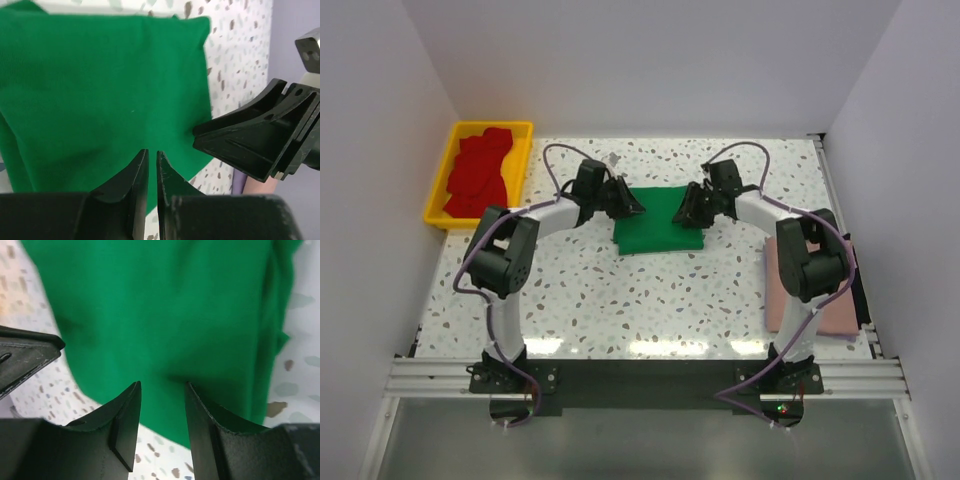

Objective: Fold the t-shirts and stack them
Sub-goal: Fold the tshirt

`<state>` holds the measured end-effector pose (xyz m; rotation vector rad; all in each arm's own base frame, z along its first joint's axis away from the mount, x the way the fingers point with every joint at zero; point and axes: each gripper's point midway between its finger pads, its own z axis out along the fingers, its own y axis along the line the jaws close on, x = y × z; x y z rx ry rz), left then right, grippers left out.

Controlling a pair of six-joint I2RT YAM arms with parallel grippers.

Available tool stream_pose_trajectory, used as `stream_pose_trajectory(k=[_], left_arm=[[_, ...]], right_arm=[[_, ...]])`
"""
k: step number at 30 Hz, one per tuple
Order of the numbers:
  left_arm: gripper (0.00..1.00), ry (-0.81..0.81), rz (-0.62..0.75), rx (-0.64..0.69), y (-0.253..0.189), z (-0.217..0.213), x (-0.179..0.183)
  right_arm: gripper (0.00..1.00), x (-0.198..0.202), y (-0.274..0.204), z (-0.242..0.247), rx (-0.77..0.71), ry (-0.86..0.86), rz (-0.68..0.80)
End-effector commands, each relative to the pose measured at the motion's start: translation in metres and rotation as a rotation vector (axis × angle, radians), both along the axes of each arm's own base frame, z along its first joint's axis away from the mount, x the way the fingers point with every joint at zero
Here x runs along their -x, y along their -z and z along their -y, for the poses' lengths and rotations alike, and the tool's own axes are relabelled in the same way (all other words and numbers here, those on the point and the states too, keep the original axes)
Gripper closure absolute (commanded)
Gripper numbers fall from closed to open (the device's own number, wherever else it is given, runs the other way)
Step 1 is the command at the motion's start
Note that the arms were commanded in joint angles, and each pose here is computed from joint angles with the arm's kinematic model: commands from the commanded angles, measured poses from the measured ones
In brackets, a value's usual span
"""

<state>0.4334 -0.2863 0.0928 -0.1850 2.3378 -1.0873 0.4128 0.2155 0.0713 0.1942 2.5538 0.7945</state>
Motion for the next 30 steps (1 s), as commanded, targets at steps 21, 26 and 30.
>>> stream_pose_trajectory(k=[21, 26, 30], left_arm=[[0.70, 0.157, 0.015, 0.018, 0.004, 0.035, 0.012], [0.69, 0.202, 0.000, -0.021, 0.015, 0.057, 0.030], [0.71, 0.233, -0.042, -0.052, 0.035, 0.074, 0.045]], right_arm=[[0.31, -0.029, 0.017, 0.092, 0.120, 0.126, 0.007], [0.27, -0.044, 0.028, 0.090, 0.129, 0.105, 0.013], [0.23, -0.050, 0.036, 0.083, 0.100, 0.098, 0.013]])
